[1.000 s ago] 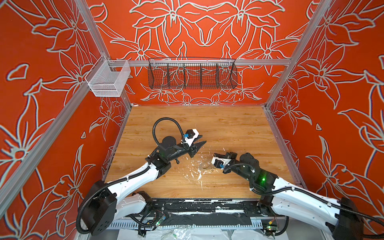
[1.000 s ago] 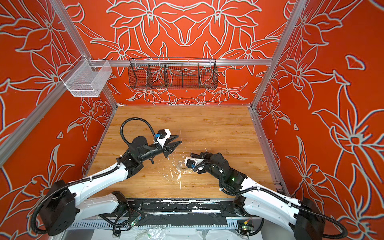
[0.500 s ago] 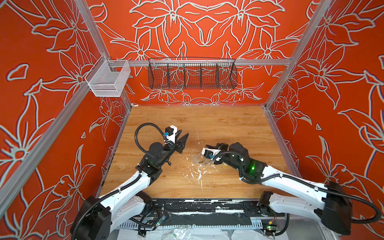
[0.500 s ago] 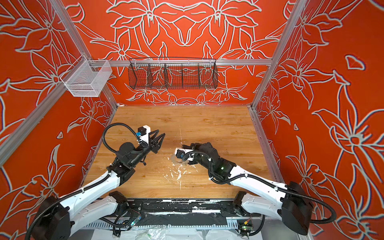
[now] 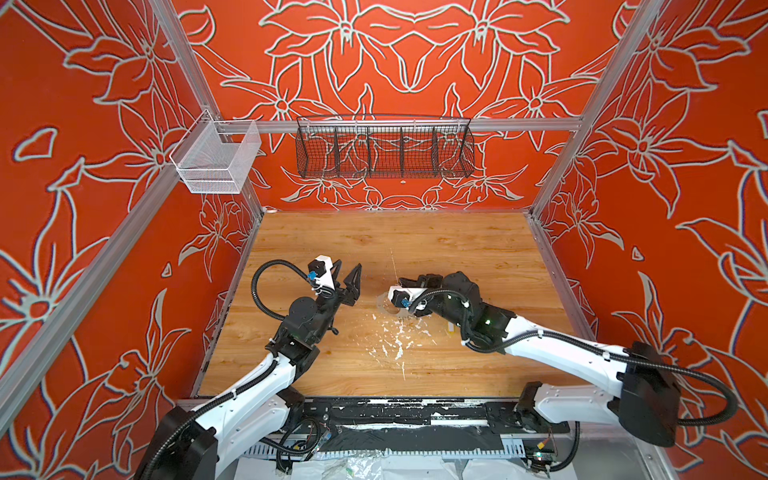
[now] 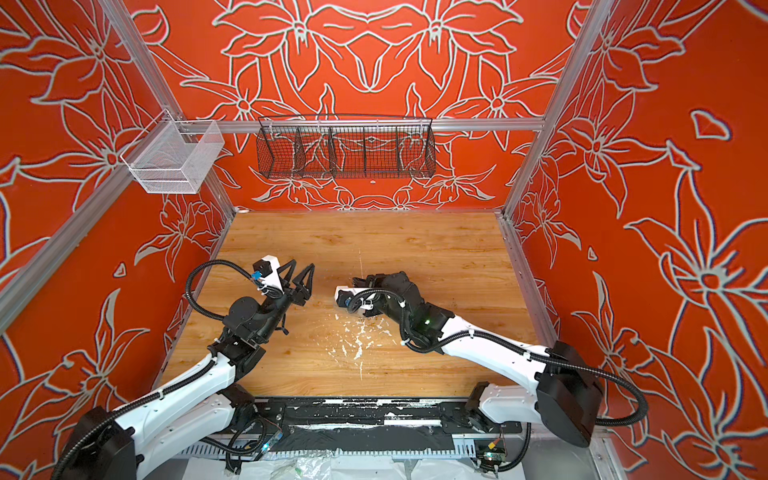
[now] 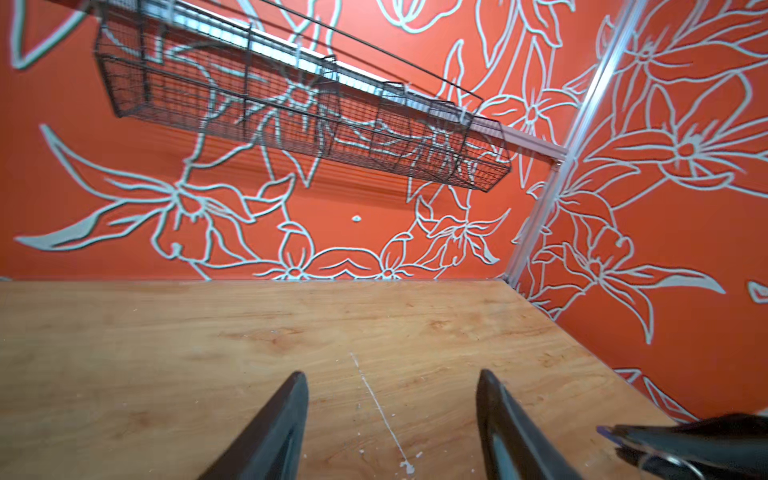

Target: Put the keys on the keyring

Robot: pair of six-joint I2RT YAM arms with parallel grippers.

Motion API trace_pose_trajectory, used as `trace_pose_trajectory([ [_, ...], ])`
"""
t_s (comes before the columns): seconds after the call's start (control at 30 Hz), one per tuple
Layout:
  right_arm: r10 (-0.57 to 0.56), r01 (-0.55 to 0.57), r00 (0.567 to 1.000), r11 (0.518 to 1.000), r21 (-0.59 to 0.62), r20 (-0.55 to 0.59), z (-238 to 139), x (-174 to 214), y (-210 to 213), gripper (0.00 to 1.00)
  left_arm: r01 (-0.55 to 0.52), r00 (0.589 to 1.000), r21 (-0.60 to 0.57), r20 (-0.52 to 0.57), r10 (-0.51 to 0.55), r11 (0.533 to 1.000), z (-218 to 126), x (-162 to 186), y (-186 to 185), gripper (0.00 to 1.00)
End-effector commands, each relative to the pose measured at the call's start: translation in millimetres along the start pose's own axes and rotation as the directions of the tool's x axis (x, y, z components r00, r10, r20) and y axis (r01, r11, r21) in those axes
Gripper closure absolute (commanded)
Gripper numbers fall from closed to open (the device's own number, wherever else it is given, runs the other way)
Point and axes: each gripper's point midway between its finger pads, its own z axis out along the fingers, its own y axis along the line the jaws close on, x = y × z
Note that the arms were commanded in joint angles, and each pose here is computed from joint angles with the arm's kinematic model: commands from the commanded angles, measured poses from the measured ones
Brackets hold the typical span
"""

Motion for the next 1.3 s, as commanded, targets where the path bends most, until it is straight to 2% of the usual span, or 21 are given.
trace_pose_trajectory([
  [0.0,-0.062,0.062,0.998,0.996,0.060,0.002,12,-7,-13,1.00,0.061,0.996,-0.037,0.069,-0.058,0.997,2,-17,9,0.36],
  [0.3,-0.080,0.080,0.997,0.996,0.040,-0.015,54,-11,-15,1.00,0.087,0.992,-0.103,0.099,-0.077,0.991,-3,-19,24,0.35],
  [0.67,-0.016,0.018,0.999,0.997,0.077,-0.034,92,2,-39,1.00,0.129,0.985,-0.162,0.139,-0.107,0.978,-13,-21,39,0.33],
  [0.83,0.028,-0.026,0.999,0.997,0.079,-0.031,96,15,-52,1.00,0.139,0.983,-0.168,0.141,-0.116,0.976,-13,-21,42,0.32],
  [1.0,0.026,-0.019,0.996,0.997,0.080,-0.089,100,36,-64,1.00,0.148,0.982,-0.177,0.145,-0.123,0.973,-15,-20,45,0.32],
  [1.27,0.007,0.001,0.991,0.998,0.056,-0.136,109,62,-51,1.00,0.156,0.980,-0.196,0.156,-0.126,0.968,-17,-22,50,0.30],
])
